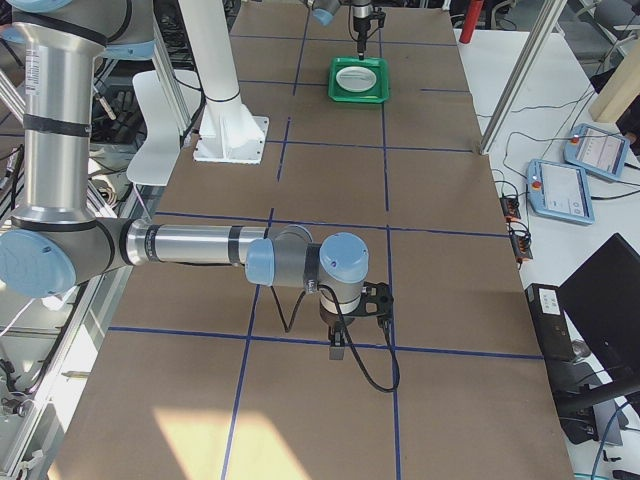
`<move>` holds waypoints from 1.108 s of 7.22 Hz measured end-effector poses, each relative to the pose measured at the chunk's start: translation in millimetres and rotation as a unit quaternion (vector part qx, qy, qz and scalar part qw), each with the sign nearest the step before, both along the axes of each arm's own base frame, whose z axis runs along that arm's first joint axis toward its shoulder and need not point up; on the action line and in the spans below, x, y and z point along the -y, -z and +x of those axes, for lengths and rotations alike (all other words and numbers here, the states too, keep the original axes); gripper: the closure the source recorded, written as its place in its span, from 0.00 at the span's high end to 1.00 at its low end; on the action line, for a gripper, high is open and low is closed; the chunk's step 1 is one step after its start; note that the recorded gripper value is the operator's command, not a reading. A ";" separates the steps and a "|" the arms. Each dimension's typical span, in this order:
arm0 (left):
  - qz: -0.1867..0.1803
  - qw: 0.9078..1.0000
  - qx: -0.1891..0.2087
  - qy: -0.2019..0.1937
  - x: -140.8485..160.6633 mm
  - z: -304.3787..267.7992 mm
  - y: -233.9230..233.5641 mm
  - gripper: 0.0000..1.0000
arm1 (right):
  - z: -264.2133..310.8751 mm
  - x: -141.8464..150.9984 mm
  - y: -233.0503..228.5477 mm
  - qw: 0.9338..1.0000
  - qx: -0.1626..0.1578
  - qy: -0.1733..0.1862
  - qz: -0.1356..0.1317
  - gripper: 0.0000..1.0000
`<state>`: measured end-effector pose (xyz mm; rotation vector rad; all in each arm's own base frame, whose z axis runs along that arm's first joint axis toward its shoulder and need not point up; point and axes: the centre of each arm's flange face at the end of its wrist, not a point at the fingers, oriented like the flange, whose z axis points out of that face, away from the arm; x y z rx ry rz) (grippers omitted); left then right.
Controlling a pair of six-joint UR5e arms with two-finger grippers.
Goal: Place fork
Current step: 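Reach the left gripper down over the white fork on the plate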
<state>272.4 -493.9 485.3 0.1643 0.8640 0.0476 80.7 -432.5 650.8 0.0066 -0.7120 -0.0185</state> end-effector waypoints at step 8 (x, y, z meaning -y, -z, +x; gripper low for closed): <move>-0.049 0.999 0.019 -0.011 -17.0 58.6 -26.6 0.60 | 0.0 0.0 0.0 1.000 0.000 0.000 0.000 1.00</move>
